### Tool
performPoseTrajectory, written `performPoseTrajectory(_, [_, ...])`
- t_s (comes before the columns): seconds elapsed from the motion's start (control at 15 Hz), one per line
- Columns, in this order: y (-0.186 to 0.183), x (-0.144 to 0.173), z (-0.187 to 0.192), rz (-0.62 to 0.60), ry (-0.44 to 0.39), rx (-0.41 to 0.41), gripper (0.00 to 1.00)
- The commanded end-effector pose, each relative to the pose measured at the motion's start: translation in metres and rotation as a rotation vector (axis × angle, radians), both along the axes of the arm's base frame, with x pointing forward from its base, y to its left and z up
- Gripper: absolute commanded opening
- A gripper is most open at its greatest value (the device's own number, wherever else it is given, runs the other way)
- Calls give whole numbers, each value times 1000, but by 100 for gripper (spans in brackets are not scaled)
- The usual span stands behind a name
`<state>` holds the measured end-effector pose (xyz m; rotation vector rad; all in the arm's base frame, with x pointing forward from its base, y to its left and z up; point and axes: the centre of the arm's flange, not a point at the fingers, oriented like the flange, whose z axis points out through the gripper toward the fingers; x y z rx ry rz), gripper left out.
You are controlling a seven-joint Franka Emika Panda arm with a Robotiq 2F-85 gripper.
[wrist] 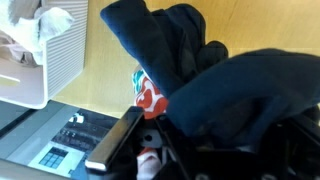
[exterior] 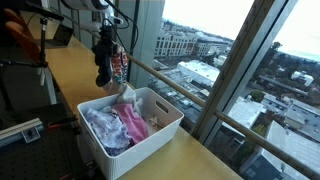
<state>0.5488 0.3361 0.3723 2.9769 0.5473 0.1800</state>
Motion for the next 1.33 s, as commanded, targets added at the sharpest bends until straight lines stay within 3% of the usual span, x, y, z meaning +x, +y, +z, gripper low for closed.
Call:
performPoseTrajectory(0.0, [-2,-5,-25,2,72,-45,33])
performPoseTrajectory(0.27, [-28,-4,-16,-11,90,-86,61])
performPoseTrajectory(0.6, [-124,25,-2,-106,62,-114,97])
performPoseTrajectory(0.93, [-245,34,-52,-240,122,-137,100])
performPoseTrajectory(1.27, [-318,16,-124,-342,205,-132,100])
